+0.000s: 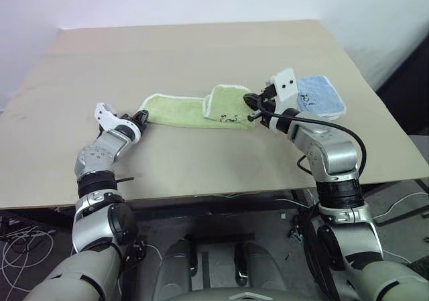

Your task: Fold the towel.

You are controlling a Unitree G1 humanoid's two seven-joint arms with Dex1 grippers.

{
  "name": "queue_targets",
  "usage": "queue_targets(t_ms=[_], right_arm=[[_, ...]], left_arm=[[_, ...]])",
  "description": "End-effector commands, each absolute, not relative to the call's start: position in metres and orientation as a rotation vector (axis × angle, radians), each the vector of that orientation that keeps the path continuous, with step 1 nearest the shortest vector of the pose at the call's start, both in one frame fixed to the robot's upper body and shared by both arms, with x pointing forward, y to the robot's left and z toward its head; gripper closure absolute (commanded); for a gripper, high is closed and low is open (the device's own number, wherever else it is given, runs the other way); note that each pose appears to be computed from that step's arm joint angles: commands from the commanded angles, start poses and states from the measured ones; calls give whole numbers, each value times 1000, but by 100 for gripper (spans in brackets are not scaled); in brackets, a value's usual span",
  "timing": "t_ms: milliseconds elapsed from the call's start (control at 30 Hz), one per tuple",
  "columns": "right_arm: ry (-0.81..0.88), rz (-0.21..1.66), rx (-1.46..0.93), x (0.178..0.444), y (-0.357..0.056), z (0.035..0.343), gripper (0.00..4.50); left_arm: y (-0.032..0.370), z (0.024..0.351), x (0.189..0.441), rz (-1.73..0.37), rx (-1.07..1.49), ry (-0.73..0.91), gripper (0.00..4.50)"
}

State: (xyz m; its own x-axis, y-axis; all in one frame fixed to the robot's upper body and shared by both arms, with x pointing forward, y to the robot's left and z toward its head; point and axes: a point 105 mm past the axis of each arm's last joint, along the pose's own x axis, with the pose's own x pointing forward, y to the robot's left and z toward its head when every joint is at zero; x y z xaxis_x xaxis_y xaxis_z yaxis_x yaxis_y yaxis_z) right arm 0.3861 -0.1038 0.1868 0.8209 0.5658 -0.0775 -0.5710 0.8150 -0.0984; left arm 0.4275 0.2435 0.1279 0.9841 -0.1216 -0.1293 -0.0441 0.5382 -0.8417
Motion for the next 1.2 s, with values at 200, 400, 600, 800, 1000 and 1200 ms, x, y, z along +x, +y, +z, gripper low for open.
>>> queue_targets(t_ms=[200, 400, 600, 800, 1000, 1200], right_arm=[[125, 555, -112, 374, -126, 166, 450], [150, 522, -90, 374, -130, 159, 450], [148, 513, -80, 374, -128, 158, 450], [137, 494, -72, 372, -129, 160, 450], [134, 494, -65, 370, -127, 160, 450], [110, 521, -60, 373, -119, 167, 450]], left_arm=[[257, 240, 426, -224, -777, -145, 448], [151, 243, 421, -549, -478, -48, 448], [55, 179, 401, -844, 35, 115, 448], [56, 161, 411, -815, 85, 167, 355], [63, 172, 413, -814, 0, 134, 165], [82, 210, 401, -852, -224, -17, 3]])
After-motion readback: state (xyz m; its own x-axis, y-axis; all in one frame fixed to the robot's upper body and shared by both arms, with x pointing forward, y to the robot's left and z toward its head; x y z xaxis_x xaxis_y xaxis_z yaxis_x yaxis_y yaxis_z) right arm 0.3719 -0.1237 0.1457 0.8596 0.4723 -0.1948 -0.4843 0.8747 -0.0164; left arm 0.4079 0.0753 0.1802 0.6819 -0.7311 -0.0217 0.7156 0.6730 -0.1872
